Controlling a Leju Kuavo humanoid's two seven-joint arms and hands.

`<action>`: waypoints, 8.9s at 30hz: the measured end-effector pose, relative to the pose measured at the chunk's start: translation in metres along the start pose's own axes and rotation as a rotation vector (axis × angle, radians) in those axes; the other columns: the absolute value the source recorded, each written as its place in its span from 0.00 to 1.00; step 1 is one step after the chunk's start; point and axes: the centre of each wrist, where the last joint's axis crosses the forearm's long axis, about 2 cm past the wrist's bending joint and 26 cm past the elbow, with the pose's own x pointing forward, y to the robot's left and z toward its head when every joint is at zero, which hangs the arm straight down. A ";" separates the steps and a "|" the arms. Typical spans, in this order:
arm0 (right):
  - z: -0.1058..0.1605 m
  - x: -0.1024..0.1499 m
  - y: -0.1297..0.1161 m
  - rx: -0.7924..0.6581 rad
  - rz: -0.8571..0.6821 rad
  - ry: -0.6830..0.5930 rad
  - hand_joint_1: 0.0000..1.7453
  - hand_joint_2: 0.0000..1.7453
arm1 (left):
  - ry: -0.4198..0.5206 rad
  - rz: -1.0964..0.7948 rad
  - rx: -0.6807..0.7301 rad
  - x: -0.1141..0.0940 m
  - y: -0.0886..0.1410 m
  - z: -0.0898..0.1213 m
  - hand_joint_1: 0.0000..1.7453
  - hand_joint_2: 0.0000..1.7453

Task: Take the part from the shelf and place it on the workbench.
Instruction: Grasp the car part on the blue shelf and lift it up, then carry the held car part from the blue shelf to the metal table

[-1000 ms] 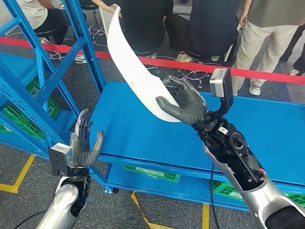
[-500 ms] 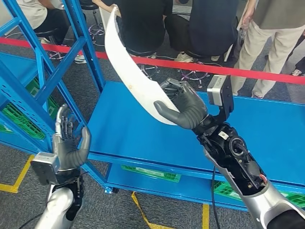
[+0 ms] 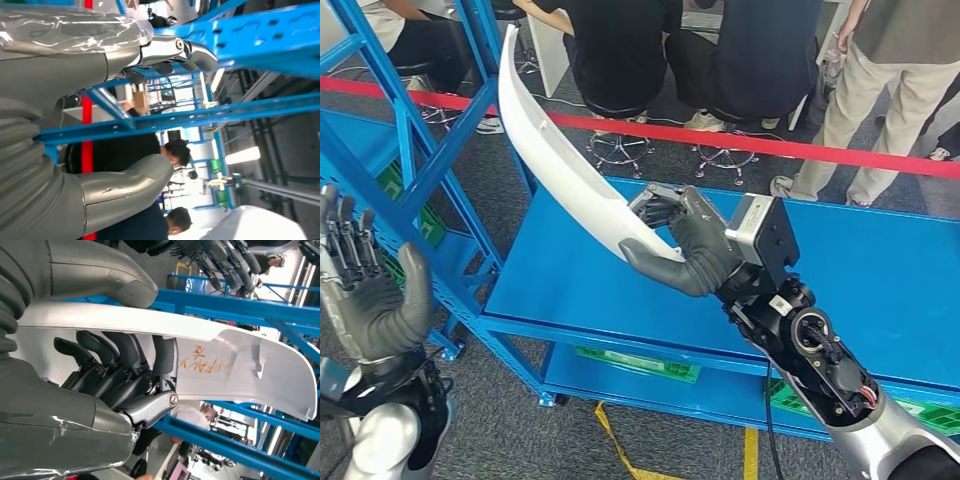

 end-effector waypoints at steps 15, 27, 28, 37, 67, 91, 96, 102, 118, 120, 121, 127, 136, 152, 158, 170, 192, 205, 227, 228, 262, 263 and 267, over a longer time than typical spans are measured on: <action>0.000 0.006 0.019 0.064 -0.022 -0.027 1.00 1.00 | -0.078 0.004 0.031 0.007 0.002 -0.008 0.00 1.00; -0.016 0.014 0.030 0.175 -0.100 -0.087 1.00 1.00 | -0.104 -0.008 0.055 0.010 0.005 -0.016 0.00 1.00; -0.017 0.015 0.031 0.179 -0.103 -0.090 1.00 1.00 | -0.107 -0.008 0.056 0.010 0.005 -0.017 0.00 1.00; -0.020 0.017 0.036 0.211 -0.110 -0.100 1.00 1.00 | -0.120 -0.003 0.060 0.013 0.005 -0.019 0.00 1.00; -0.021 0.012 0.034 0.182 -0.145 -0.103 1.00 1.00 | -0.124 0.004 0.057 0.015 0.006 -0.023 0.00 1.00; -0.020 0.001 0.034 0.168 -0.164 -0.095 1.00 1.00 | -0.134 0.004 0.067 0.010 0.006 -0.025 0.00 1.00; -0.021 -0.001 0.033 0.169 -0.166 -0.096 1.00 1.00 | -0.131 0.003 0.072 0.009 0.007 -0.026 0.00 1.00; -0.019 -0.005 0.033 0.164 -0.170 -0.082 1.00 1.00 | -0.127 0.003 0.070 0.008 0.007 -0.025 0.00 1.00; -0.020 -0.009 0.031 0.152 -0.174 -0.065 1.00 1.00 | -0.121 -0.006 0.059 0.006 0.009 -0.023 0.00 1.00; -0.021 -0.010 0.031 0.152 -0.177 -0.063 1.00 1.00 | -0.121 -0.008 0.058 0.006 0.010 -0.023 0.00 1.00; -0.021 -0.010 0.030 0.152 -0.177 -0.064 1.00 1.00 | -0.122 -0.008 0.057 0.006 0.010 -0.023 0.00 1.00; -0.024 -0.009 0.028 0.148 -0.175 -0.066 1.00 1.00 | -0.119 -0.015 0.056 0.006 0.011 -0.023 0.00 1.00; -0.022 -0.014 0.025 0.123 -0.180 -0.046 1.00 1.00 | -0.126 -0.007 0.061 0.006 0.011 -0.027 0.00 1.00; -0.021 -0.022 0.023 0.108 -0.193 -0.023 1.00 1.00 | -0.110 0.016 0.060 0.002 0.007 -0.025 0.00 1.00; -0.023 -0.024 0.022 0.107 -0.192 -0.026 1.00 1.00 | -0.117 0.019 0.054 0.000 0.006 -0.025 0.00 1.00; -0.022 -0.029 0.019 0.101 -0.187 -0.008 1.00 1.00 | -0.090 0.024 0.044 -0.004 0.005 -0.018 0.00 1.00; -0.022 -0.030 0.022 0.103 -0.183 0.011 1.00 1.00 | -0.049 0.009 0.034 -0.005 0.008 -0.012 0.00 1.00; -0.020 -0.031 0.022 0.104 -0.169 0.021 1.00 1.00 | -0.024 0.045 0.038 -0.009 0.008 -0.016 0.00 1.00; -0.017 -0.033 0.022 0.095 -0.174 0.032 1.00 1.00 | 0.013 0.026 0.022 -0.018 0.009 -0.010 0.00 1.00; -0.017 -0.033 0.022 0.095 -0.173 0.031 1.00 1.00 | 0.012 0.026 0.022 -0.018 0.009 -0.010 0.00 1.00; -0.017 -0.033 0.021 0.093 -0.178 0.033 1.00 1.00 | 0.006 -0.012 0.019 -0.019 0.010 -0.011 0.00 1.00; -0.017 -0.032 0.021 0.093 -0.177 0.032 1.00 1.00 | 0.006 -0.012 0.019 -0.019 0.010 -0.011 0.00 1.00; -0.018 -0.032 0.020 0.092 -0.176 0.032 1.00 1.00 | 0.004 -0.012 0.019 -0.019 0.010 -0.012 0.00 1.00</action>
